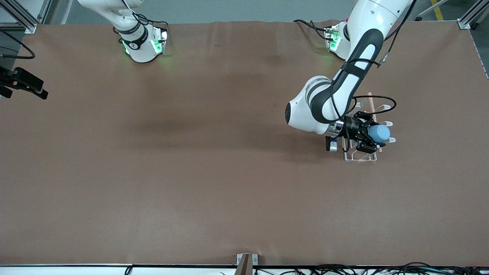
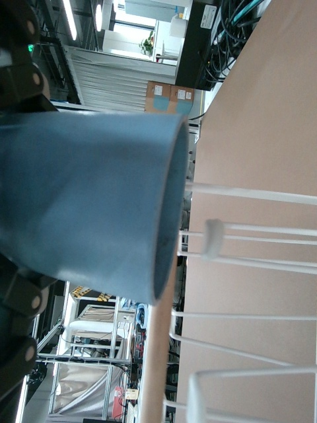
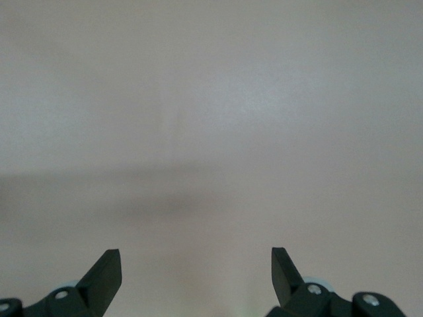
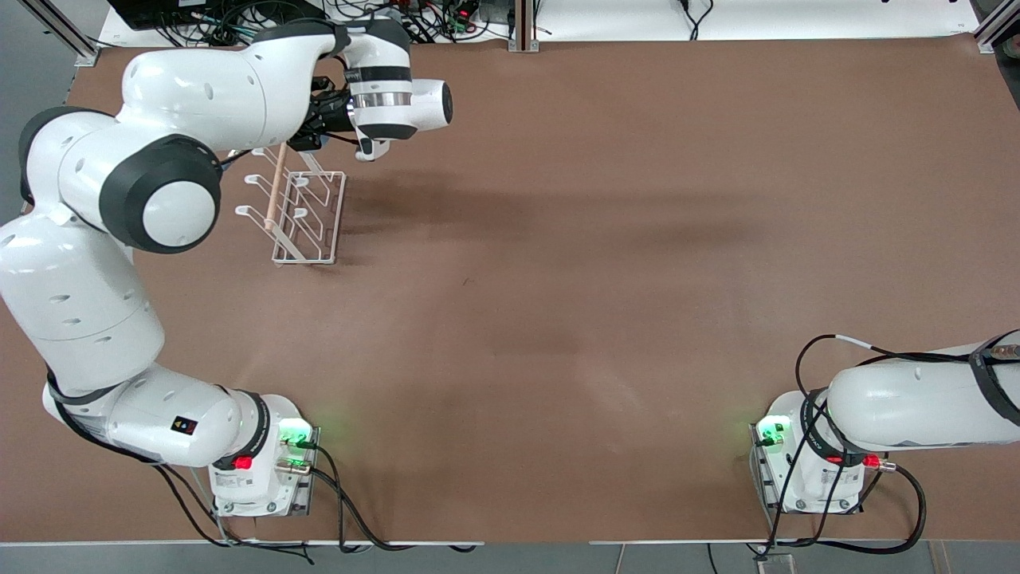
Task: Hang cup on cup holder
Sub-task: 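Lower the cup onto a rack hook with the left gripper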
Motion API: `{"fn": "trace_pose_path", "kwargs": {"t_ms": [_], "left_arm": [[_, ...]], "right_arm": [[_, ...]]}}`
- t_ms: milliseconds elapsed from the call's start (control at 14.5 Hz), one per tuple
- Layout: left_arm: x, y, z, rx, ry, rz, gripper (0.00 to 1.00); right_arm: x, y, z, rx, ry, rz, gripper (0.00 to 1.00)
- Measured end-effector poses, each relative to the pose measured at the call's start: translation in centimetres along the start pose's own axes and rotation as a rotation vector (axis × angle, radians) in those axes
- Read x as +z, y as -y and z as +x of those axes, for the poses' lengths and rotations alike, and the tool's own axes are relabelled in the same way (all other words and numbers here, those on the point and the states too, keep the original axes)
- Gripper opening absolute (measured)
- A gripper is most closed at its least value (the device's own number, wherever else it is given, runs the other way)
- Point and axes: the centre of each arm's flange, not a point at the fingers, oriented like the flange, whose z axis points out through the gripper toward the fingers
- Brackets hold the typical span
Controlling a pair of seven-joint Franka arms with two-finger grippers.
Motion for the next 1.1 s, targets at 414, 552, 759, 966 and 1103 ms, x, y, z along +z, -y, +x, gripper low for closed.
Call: {"fn": "trace_pose_path", "kwargs": {"t_ms": [414, 552, 759, 966, 1103], "left_arm": [[0.8, -0.6, 2.7, -0.023, 0.019, 0.004, 0.75], [1.0, -0.9, 3.6, -0.029, 0.024, 0.005, 0.75], [1.1, -1.0, 4.2, -0.050, 0.026, 0.006, 0.99], [0.5, -0.1, 3.4, -0.088, 0.012, 0.003, 1.00], [-1.3, 1.2, 1.5, -0.184, -0.057, -0.056, 1.00]], "right_arm": [[0.0, -0.2, 0.1, 0.003, -0.004, 0.000, 1.00], [0.0, -0.2, 0.1, 0.003, -0.005, 0.000, 1.00], [0.0, -0.2, 0.1, 0.003, -0.005, 0.000, 1.00], [0.0, -0.2, 0.1, 0.003, -0.004, 0.000, 1.00], [0.1, -0.2, 0.1, 0.003, -0.002, 0.000, 1.00]]}}
